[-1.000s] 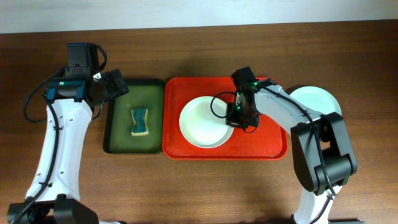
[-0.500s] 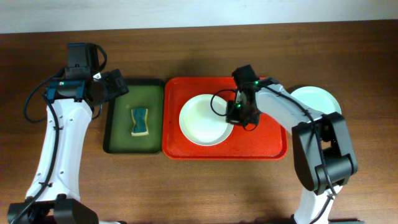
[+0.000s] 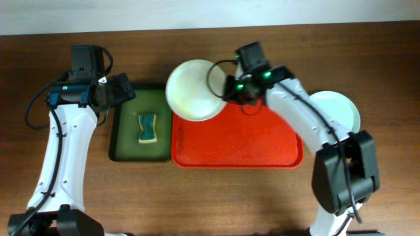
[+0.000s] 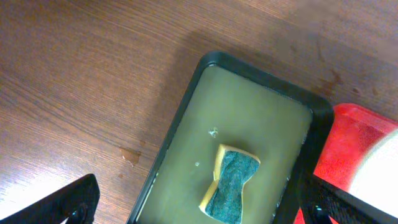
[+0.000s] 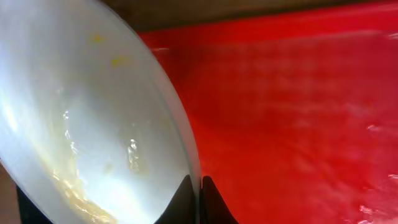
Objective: Clean dirty plates on tray and stack at the side
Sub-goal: 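Lift the white plate with the right gripper and tilt it over the black tray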
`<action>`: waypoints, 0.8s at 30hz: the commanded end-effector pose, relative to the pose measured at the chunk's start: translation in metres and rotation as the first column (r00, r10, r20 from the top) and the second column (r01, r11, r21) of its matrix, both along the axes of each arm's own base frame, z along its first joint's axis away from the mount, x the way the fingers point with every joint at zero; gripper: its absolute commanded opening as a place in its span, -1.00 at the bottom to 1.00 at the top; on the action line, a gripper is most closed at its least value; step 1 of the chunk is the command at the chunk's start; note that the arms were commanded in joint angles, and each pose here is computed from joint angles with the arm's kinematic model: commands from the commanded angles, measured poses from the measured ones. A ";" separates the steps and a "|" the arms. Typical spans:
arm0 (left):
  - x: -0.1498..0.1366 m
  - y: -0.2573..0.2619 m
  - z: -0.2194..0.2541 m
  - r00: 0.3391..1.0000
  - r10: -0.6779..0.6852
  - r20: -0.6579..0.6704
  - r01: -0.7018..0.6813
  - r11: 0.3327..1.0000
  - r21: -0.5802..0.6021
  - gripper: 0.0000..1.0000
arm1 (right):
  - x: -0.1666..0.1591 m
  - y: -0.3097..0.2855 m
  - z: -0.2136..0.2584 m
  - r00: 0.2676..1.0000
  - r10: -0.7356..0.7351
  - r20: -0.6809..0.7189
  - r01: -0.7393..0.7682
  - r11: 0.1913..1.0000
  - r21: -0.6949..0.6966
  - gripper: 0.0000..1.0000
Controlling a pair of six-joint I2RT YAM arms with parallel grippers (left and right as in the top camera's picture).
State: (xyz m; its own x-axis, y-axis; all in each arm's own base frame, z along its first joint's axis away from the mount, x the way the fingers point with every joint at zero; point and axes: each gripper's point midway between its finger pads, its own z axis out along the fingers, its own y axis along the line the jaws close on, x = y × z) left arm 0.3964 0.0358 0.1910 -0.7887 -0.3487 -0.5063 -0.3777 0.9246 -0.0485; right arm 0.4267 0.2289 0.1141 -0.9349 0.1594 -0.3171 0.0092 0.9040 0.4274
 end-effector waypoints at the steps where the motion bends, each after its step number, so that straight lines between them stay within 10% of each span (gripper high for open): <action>1: 0.001 0.001 0.000 1.000 0.010 0.004 -0.010 1.000 -0.008 0.99 | 0.002 0.030 0.021 0.986 0.000 0.165 0.020 0.993 -0.116 -0.92; 14: 0.001 0.001 0.000 1.000 0.010 0.004 -0.010 1.000 -0.008 0.99 | 0.019 0.098 0.116 0.659 0.210 0.722 0.196 0.879 -0.435 -0.92; 24: 0.001 0.001 0.000 1.000 0.010 0.004 -0.010 1.000 -0.008 0.99 | -0.005 0.150 0.210 0.306 0.533 0.789 0.291 0.736 -0.611 -0.92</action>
